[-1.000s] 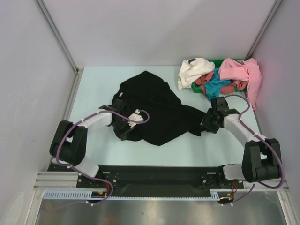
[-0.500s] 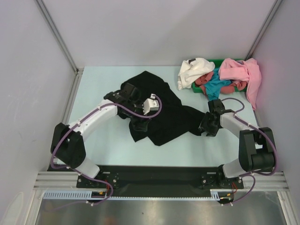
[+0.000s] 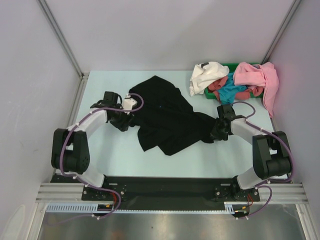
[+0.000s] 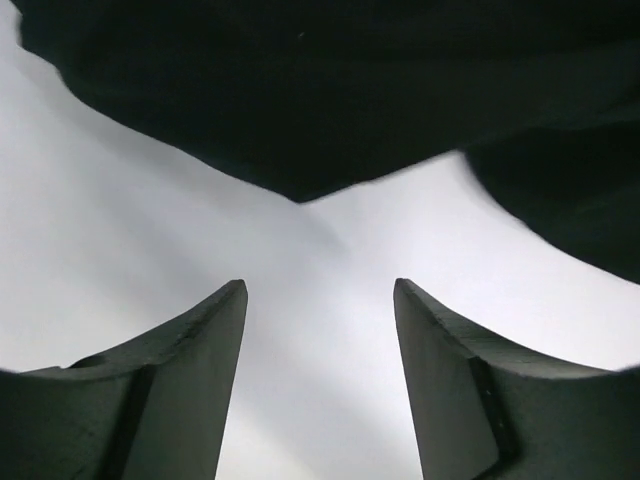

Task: Fold and stack the t-shirts
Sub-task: Flatten the tshirt out

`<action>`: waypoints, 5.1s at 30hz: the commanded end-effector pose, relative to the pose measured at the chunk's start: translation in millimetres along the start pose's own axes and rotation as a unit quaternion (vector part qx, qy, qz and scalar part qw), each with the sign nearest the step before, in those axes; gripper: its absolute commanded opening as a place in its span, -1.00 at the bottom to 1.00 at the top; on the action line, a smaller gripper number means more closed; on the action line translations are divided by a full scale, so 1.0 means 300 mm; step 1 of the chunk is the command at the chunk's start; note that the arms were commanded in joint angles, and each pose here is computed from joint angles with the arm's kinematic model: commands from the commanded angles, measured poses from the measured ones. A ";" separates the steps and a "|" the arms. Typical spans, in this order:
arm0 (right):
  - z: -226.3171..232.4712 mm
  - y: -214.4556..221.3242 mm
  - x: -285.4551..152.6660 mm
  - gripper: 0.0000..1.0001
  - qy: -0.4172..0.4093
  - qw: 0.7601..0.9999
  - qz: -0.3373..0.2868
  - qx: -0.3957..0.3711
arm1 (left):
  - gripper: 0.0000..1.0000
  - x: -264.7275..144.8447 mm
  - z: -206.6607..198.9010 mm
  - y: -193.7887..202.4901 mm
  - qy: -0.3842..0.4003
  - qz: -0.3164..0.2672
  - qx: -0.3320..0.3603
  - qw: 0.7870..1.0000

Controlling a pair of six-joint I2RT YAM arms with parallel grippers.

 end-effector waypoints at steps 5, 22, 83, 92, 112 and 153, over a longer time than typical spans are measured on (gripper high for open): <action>-0.029 -0.053 -0.050 -1.00 0.012 0.999 -0.032 0.007 | 0.35 0.149 0.079 -0.061 -0.033 0.001 -0.032 0.999; -0.028 -0.250 -0.262 -1.00 -0.007 0.993 -0.114 -0.007 | -0.99 0.145 0.086 -0.163 0.020 -0.035 -0.063 0.997; 0.349 -0.702 -0.145 -1.00 -0.082 0.969 -0.212 -0.100 | 0.38 0.146 0.173 -0.066 -0.076 0.033 0.223 0.971; 0.339 -0.684 -0.156 -1.00 -0.080 0.970 -0.208 -0.101 | -0.16 0.250 0.244 0.007 -0.096 0.095 0.216 0.967; 0.081 -0.181 -0.322 -1.00 0.031 0.989 -0.032 -0.141 | -0.99 -0.593 0.083 0.230 -0.011 0.023 0.074 0.997; 0.323 -0.350 -0.124 0.20 0.002 0.963 -0.083 -0.255 | 0.82 -0.126 0.378 -0.436 -0.094 -0.141 -0.087 0.982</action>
Point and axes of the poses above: each gripper's point midway between its finger pads, its own x axis out along the fingers, its own z axis along the line the jaws close on, y = z × x, the point moved 2 cm from there along -x, back along the fingers, and after that the axes turned 8 degrees about -x, right-handed, at the moved point
